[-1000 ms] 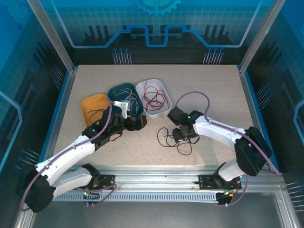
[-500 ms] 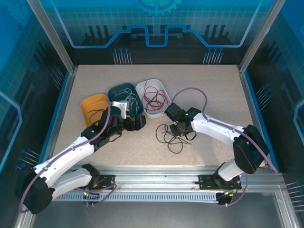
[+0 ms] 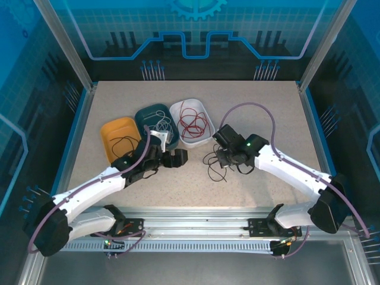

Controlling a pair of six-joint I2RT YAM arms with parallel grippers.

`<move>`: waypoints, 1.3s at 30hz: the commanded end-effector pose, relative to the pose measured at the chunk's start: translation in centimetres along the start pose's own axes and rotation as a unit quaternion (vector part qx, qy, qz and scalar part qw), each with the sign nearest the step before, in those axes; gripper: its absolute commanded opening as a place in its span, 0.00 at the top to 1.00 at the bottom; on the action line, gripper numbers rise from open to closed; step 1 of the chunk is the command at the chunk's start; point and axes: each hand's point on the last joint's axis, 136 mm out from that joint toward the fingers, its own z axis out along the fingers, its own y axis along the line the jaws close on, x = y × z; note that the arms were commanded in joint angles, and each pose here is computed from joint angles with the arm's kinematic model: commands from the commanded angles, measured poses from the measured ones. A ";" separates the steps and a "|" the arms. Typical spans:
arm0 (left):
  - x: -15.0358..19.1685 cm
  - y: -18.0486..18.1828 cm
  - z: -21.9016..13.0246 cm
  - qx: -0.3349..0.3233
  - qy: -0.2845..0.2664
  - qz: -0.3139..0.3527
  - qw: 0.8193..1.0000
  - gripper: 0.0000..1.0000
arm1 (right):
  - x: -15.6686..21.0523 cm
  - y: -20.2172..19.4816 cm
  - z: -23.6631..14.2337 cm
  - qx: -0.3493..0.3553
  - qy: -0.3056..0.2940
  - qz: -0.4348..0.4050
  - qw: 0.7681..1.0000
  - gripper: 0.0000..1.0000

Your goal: Untangle the cables

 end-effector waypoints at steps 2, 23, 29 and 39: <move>-0.7 -0.4 0.9 -0.032 -0.016 0.020 0.999 0.15 | 0.0 0.0 -1.1 -0.002 -0.014 0.004 1.000 0.95; 4.5 -6.2 7.6 0.157 -0.081 0.276 0.945 0.34 | -0.7 -0.3 -4.3 -0.024 -0.040 0.022 0.999 0.94; 5.4 -7.7 8.4 0.197 -0.084 0.287 0.934 0.40 | -1.2 -0.3 -6.2 -0.049 -0.061 0.041 0.996 0.94; 5.7 -9.0 7.9 0.224 -0.103 0.296 0.923 0.45 | -2.2 -0.1 -9.3 -0.112 -0.101 0.068 0.986 0.94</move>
